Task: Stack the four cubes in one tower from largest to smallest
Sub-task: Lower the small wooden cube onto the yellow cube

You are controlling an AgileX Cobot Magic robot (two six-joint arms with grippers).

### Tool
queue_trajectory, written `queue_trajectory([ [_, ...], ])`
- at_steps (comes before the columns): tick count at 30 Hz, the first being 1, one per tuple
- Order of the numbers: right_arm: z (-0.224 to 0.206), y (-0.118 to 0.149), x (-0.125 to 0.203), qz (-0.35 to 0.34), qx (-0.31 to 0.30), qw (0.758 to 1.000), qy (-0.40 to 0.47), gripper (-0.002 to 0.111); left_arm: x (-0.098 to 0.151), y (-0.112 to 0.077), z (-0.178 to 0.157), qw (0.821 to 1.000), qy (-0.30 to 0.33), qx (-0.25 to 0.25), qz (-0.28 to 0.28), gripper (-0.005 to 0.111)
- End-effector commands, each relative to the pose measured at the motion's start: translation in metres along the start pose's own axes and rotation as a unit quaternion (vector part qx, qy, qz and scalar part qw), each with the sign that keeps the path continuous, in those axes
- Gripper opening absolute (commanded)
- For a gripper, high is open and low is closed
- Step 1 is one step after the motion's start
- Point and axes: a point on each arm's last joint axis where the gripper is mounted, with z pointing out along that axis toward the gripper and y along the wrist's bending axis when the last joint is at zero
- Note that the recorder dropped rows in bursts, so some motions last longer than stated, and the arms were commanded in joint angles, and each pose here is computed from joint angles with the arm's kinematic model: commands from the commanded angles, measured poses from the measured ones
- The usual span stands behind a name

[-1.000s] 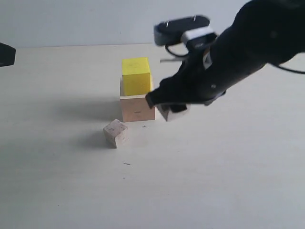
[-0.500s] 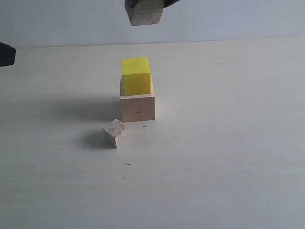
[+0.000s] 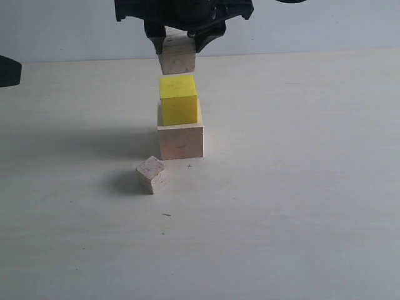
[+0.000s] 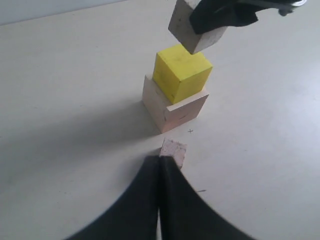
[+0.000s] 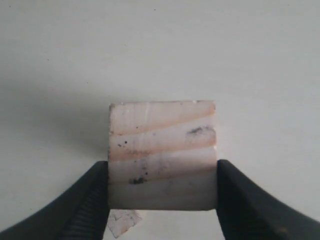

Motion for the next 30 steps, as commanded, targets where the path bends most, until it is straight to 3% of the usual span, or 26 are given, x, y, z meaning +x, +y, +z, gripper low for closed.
queue_trajectory([
  [1, 0.012, 0.001, 0.002, 0.005, 0.013, 1.0, 0.019, 0.0, 0.0, -0.002, -0.002, 1.0, -0.009, 0.007, -0.005, 0.0],
  [30, 0.032, 0.004, 0.003, 0.033, 0.012, 0.999, 0.027, 0.0, 0.0, -0.003, -0.002, 1.0, -0.009, 0.009, -0.008, 0.0],
])
